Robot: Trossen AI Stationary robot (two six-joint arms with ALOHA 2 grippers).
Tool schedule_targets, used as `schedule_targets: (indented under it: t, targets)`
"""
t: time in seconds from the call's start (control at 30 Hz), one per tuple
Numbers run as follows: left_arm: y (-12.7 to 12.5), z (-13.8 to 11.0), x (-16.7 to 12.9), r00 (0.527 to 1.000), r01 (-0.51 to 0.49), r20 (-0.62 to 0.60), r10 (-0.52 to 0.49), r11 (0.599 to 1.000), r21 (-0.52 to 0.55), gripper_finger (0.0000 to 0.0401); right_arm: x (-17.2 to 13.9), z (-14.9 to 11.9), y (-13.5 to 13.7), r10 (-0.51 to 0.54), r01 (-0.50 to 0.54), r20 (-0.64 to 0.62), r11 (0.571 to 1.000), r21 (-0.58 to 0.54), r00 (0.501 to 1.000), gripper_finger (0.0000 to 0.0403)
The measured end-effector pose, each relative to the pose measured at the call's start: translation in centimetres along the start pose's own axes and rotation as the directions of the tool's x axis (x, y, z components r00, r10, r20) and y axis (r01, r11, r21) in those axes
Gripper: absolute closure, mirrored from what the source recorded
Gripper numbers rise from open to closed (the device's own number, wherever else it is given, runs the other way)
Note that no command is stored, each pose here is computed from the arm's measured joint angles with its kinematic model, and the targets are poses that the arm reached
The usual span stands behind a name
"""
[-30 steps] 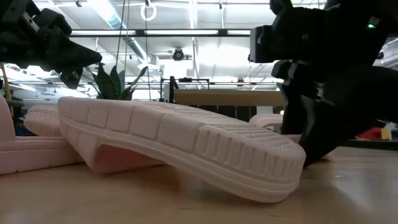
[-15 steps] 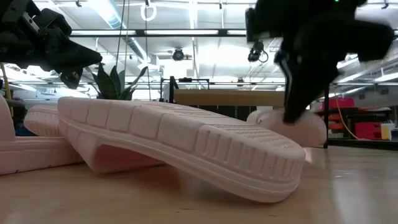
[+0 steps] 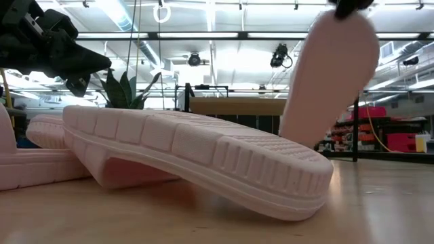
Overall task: Pick and place slides into the shelf
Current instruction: Put the pink slipper on the shelf
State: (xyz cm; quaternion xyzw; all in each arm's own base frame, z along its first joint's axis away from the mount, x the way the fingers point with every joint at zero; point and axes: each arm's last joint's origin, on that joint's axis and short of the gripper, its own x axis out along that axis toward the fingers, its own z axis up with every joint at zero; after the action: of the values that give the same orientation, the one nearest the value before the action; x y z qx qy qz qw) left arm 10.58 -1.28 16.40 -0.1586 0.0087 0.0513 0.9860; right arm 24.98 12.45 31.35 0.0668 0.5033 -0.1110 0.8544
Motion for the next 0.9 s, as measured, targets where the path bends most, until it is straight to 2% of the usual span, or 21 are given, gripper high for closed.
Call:
schedule_targets:
  t: [0.27, 0.43, 0.5, 0.57, 0.73, 0.9]
  targets:
    - [0.0, 0.0, 0.0, 1.000, 0.000, 0.000, 0.000, 1.000, 0.000, 0.0362, -7.8, 1.5, -1.8, 0.186, -0.189, 0.051, 0.981, 0.053, 0.981, 0.0382]
    - [0.0, 0.0, 0.0, 1.000, 0.001, 0.001, -0.001, 1.000, -0.011, 0.0370, -12.9, 3.8, -2.3, 0.240, -0.251, 0.181, 0.967, 0.038, 0.954, 0.0382]
    - [0.0, 0.0, 0.0, 1.000, 0.001, 0.000, -0.001, 0.999, -0.038, 0.0372, -14.3, 4.7, -2.5, 0.218, -0.225, 0.245, 0.974, -0.001, 0.945, 0.0382]
    - [0.0, 0.0, 0.0, 1.000, 0.000, 0.000, 0.000, 0.999, -0.054, 0.0373, -15.2, 5.3, -2.8, 0.150, -0.145, 0.283, 0.989, -0.038, 0.947, 0.0382]
    - [0.0, 0.0, 0.0, 1.000, 0.000, 0.000, 0.000, 0.999, -0.054, 0.0367, -15.3, 5.7, -4.7, -0.053, 0.060, 0.231, 0.998, -0.023, 0.971, 0.0382]
    - [0.0, 0.0, 0.0, 1.000, 0.000, 0.000, 0.000, 0.999, -0.054, 0.0361, -15.2, 6.2, -6.2, -0.102, 0.120, 0.244, 0.991, -0.060, 0.964, 0.0382]
